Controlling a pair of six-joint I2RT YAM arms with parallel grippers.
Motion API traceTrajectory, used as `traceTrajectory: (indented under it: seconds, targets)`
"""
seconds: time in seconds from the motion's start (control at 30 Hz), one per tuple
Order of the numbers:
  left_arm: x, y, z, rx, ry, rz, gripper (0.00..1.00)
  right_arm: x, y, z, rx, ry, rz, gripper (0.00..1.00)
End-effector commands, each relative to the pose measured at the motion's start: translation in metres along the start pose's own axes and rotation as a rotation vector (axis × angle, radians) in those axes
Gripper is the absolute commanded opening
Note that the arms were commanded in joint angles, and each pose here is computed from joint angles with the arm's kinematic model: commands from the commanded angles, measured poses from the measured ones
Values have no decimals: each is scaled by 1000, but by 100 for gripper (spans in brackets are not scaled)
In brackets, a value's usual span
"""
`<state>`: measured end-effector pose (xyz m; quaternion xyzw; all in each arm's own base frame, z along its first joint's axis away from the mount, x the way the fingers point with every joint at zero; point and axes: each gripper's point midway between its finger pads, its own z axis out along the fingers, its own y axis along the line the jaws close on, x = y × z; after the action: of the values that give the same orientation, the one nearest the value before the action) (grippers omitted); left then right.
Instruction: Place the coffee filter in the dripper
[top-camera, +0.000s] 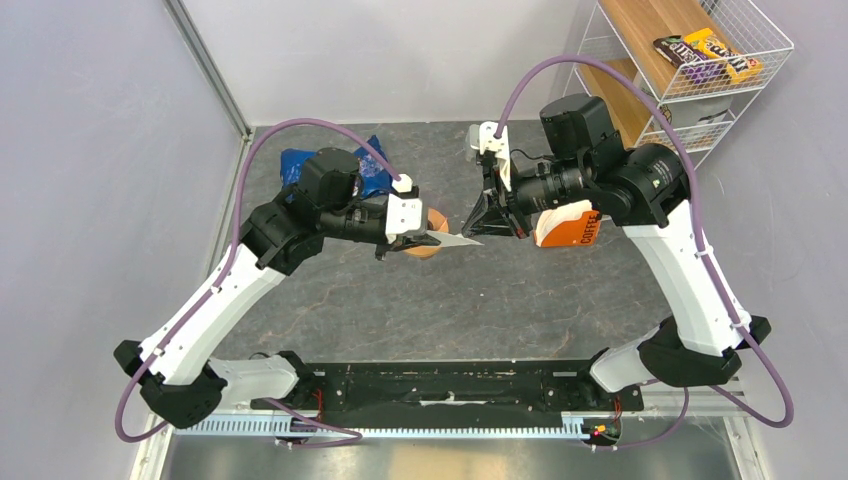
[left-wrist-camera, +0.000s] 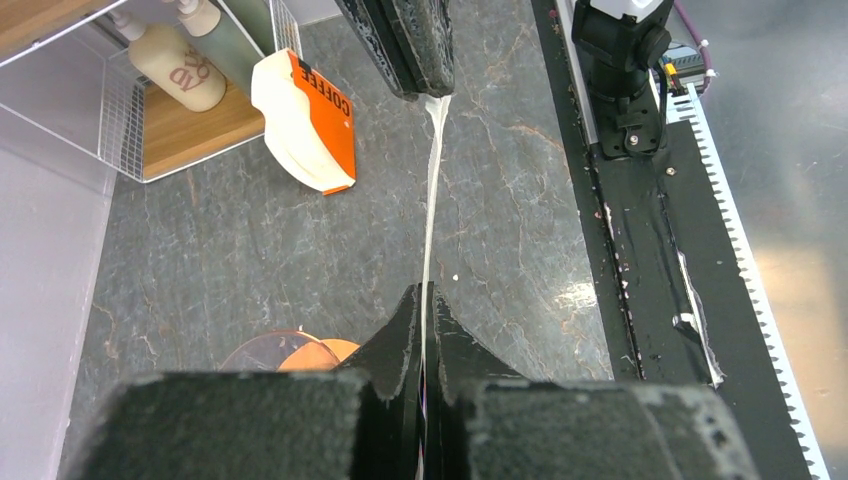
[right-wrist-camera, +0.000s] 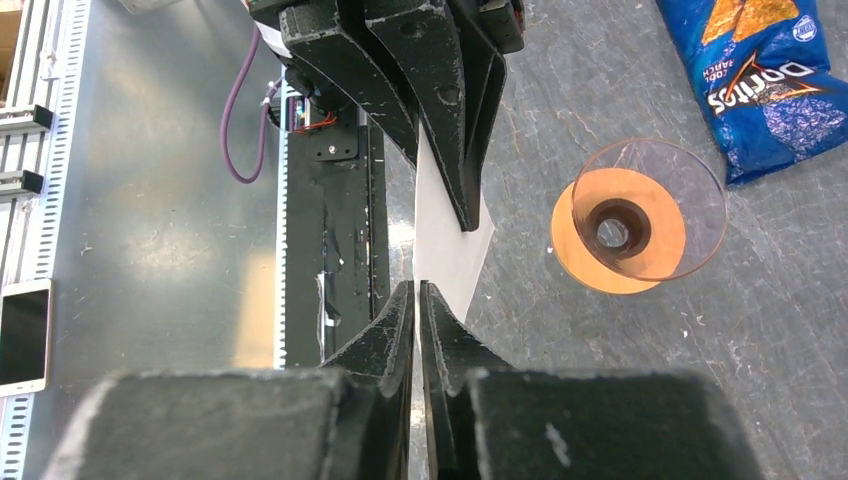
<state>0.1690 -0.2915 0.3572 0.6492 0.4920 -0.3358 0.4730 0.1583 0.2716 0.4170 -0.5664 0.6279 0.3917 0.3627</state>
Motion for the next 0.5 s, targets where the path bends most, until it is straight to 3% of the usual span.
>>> traceTrajectory:
  seconds: [0.0, 0.2, 0.47]
  targets:
    - [-21, 4, -2, -6, -52, 33, 2, -9, 9, -4, -23, -26, -39, 11]
    - [-20, 5, -2, -9, -47, 29, 2, -7, 10, -4, -24, -19, -41, 19]
    - [-20, 5, -1, -7, -48, 28, 2, -4, 11, -3, -31, -8, -44, 13]
